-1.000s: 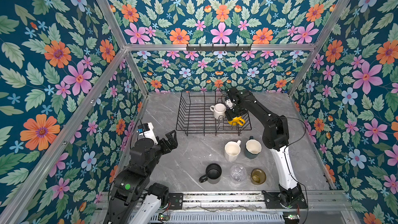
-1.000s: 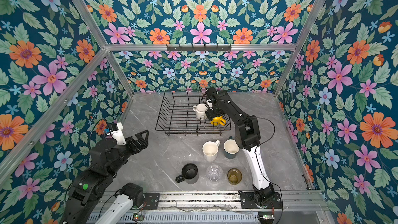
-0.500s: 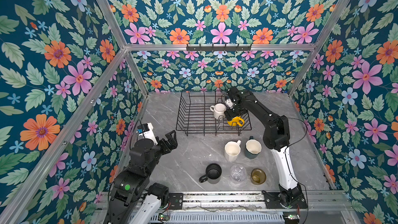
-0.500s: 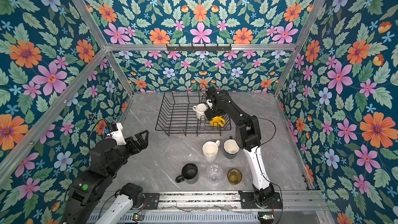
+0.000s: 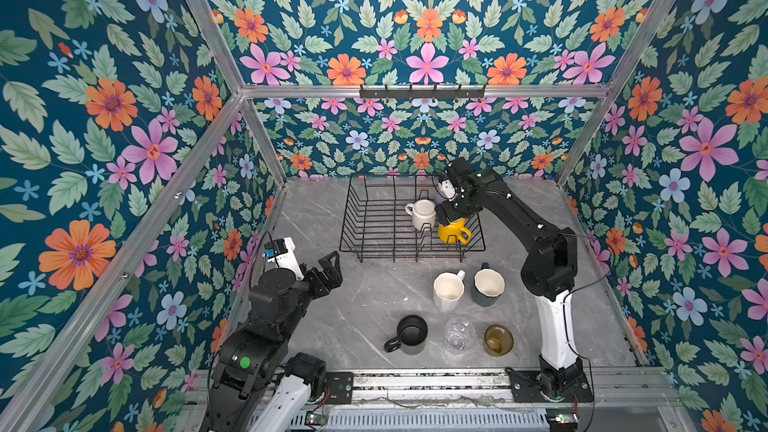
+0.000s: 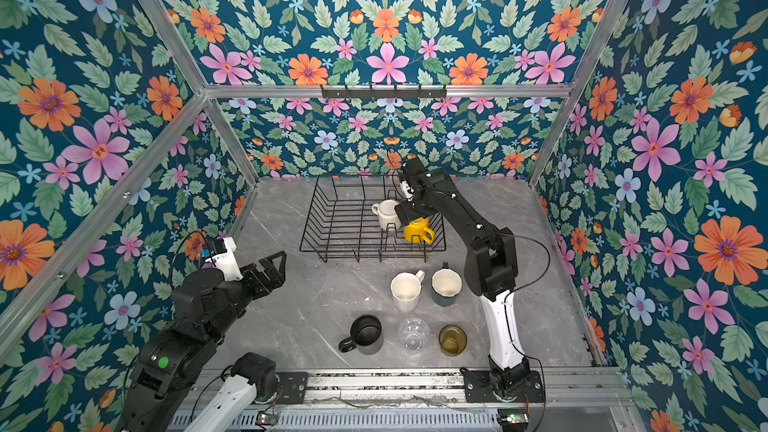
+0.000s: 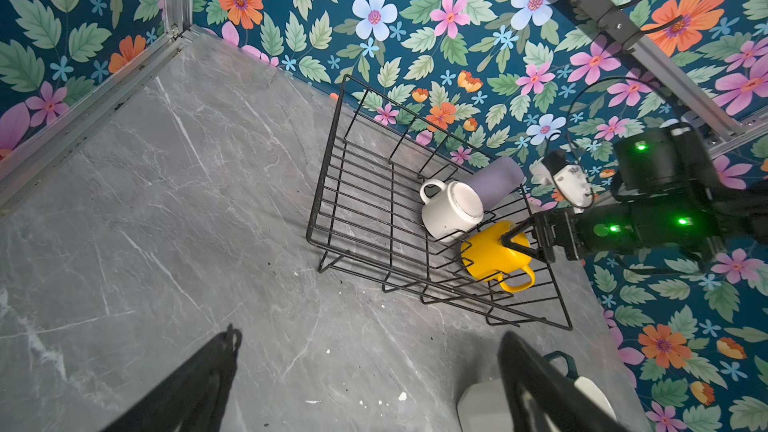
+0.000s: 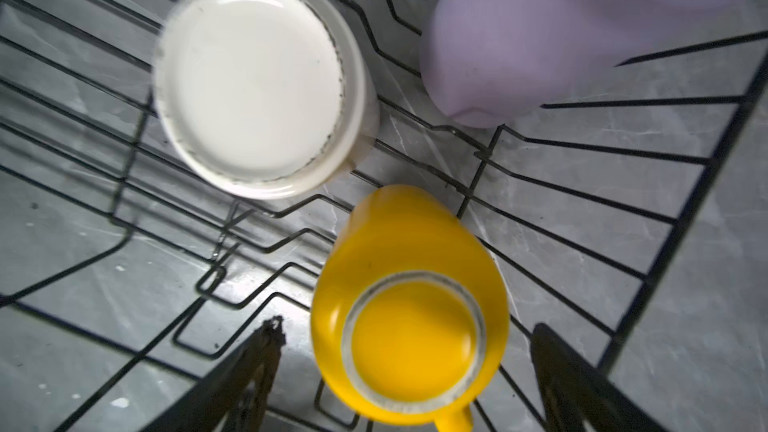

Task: Load the cups into the dish rack
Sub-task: 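Open and raise the right gripper while the left gripper reaches toward the black mug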

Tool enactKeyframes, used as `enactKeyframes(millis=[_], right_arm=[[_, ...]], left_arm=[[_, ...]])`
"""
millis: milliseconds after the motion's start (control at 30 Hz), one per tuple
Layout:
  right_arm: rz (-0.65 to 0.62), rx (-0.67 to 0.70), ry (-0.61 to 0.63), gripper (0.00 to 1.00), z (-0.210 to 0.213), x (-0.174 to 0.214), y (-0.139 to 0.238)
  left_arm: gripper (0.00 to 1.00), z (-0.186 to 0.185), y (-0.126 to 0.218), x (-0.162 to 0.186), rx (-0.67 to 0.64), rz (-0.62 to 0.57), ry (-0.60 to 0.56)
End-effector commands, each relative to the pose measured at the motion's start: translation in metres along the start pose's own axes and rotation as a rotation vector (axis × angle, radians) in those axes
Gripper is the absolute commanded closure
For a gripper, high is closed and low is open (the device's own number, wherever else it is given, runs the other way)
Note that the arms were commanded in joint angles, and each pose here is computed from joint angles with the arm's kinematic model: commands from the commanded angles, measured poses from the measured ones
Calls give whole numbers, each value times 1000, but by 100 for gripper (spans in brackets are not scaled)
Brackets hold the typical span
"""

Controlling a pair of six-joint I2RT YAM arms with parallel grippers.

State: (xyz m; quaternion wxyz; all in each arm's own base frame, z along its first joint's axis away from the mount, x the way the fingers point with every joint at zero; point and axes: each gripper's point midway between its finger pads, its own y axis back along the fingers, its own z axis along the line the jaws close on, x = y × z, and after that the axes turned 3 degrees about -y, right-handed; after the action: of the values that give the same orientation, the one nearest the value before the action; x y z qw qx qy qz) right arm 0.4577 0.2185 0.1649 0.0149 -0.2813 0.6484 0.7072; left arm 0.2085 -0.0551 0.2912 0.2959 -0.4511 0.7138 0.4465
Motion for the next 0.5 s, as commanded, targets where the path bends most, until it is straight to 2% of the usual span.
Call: enactKeyframes(millis=[0, 200, 467], right_arm=[[-129, -73, -63, 6, 11, -19, 27], [-274, -210, -148, 6, 29, -12, 72], [-349, -275, -207, 6, 33, 16, 106]], left_arm=[[1, -3, 2, -3, 18, -11, 0], [3, -3, 6, -2, 18, -2, -5], [5, -23, -1, 12, 132, 75, -36]])
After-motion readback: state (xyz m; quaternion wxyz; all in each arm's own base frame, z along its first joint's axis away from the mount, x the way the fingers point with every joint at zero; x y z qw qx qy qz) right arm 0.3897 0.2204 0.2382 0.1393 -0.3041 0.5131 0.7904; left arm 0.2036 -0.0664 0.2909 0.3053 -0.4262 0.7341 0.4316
